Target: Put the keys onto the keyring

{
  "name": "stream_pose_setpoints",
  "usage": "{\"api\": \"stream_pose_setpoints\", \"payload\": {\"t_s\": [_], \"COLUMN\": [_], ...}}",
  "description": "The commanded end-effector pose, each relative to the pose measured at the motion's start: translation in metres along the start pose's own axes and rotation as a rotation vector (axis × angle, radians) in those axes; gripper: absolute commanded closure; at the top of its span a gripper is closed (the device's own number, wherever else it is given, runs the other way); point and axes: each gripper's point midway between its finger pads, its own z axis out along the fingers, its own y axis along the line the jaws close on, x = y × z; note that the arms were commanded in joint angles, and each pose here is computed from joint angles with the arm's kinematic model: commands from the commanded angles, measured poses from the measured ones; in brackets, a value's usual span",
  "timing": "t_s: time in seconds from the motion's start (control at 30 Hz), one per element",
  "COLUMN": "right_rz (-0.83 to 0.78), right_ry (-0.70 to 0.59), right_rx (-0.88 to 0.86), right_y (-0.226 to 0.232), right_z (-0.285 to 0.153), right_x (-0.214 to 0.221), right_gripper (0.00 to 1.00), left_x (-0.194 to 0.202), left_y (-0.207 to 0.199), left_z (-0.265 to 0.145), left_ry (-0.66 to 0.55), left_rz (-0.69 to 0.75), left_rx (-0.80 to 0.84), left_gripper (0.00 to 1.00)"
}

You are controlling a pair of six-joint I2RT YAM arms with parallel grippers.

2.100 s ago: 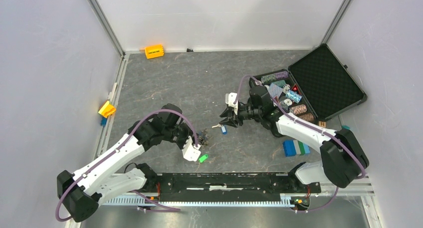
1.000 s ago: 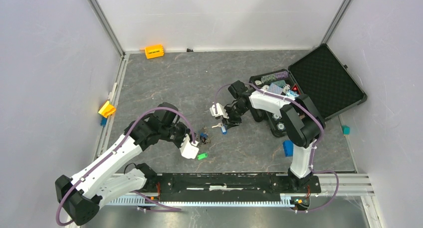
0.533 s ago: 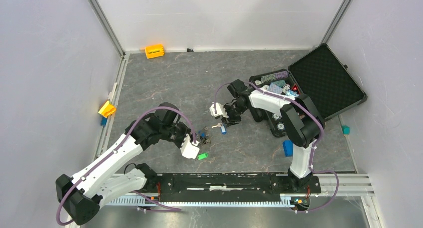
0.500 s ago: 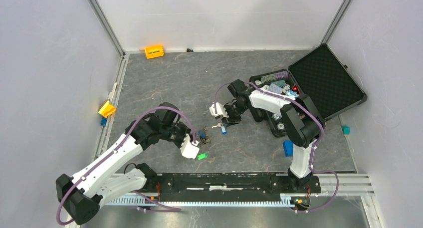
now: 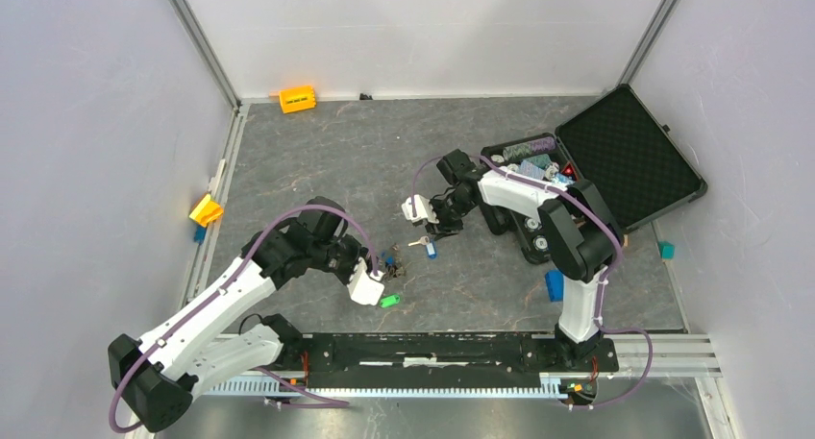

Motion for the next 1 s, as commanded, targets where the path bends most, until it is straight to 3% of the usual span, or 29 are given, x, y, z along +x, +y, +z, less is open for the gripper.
{"api": "stream_pose_setpoints", "payload": {"t_s": [0.0, 0.7, 0.97], "right_rz": [-0.041, -0.028, -0.026], "right_ry": [-0.029, -0.051, -0.053], "right_rx": [-0.025, -0.041, -0.048], "right_y": [-0.0024, -0.0011, -0.0005], "right_z": [0.0005, 0.0081, 0.0102], "right_x": [-0.0044, -0.0056, -0.0062], "right_gripper": [0.66, 0.73, 0.82], "left_x": [-0.0074, -0.0074, -0.0066], "left_y": [0.0078, 0.0056, 0.0030], "left_z": [-0.0010, 0.0000, 0.0006], "left_ry": [-0.038, -0.042, -0.041], "left_rz": [-0.023, -0.029, -0.032], "left_rx": [-0.024, -0.019, -0.016], "left_gripper": [0.98, 0.98, 0.98]}}
